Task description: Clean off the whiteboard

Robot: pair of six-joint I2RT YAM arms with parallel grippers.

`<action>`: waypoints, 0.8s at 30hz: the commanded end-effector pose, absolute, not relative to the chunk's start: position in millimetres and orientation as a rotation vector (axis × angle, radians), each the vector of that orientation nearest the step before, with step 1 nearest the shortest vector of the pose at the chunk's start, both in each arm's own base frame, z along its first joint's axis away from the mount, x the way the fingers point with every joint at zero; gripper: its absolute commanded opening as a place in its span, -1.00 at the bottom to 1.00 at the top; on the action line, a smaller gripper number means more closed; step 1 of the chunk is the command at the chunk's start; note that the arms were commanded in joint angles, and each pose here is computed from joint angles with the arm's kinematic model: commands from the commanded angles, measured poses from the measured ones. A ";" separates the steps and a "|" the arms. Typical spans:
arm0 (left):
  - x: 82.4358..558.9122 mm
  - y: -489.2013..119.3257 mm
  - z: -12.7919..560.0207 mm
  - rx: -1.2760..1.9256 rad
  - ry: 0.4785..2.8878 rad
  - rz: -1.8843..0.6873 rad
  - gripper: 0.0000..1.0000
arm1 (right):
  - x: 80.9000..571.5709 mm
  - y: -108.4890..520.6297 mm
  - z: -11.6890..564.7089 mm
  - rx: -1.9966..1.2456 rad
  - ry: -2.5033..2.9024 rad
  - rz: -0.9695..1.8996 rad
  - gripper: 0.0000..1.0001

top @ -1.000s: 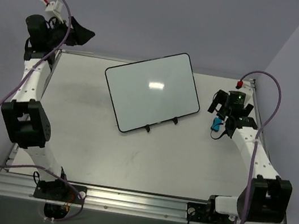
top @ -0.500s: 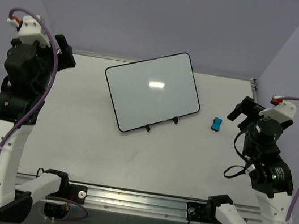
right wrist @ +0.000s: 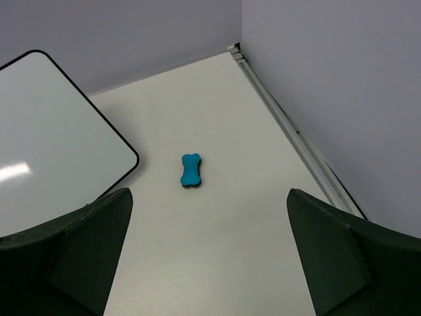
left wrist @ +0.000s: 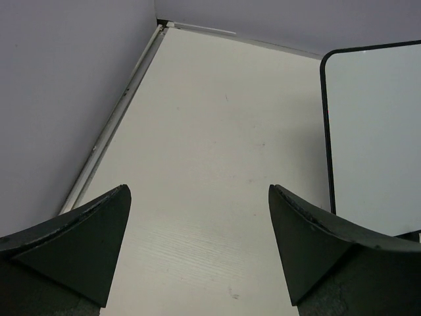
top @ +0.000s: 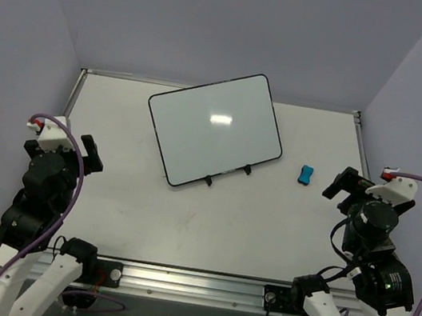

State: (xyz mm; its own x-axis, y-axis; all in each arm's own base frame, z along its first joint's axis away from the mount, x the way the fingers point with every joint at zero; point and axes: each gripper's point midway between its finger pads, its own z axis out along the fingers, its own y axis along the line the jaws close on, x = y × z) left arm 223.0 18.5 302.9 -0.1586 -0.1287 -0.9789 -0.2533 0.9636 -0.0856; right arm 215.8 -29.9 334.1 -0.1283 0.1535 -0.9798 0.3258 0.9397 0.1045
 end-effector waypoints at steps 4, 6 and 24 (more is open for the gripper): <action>225.5 28.2 317.8 -0.341 1.663 0.150 0.88 | 218.2 -32.4 331.9 0.397 1.680 -0.160 1.00; 223.2 32.0 316.4 -0.358 1.660 0.170 0.88 | 219.5 -32.4 330.2 0.393 1.687 -0.168 1.00; 221.4 34.6 323.2 -0.399 1.637 0.166 0.88 | 224.8 -36.6 342.0 0.385 1.703 -0.227 1.00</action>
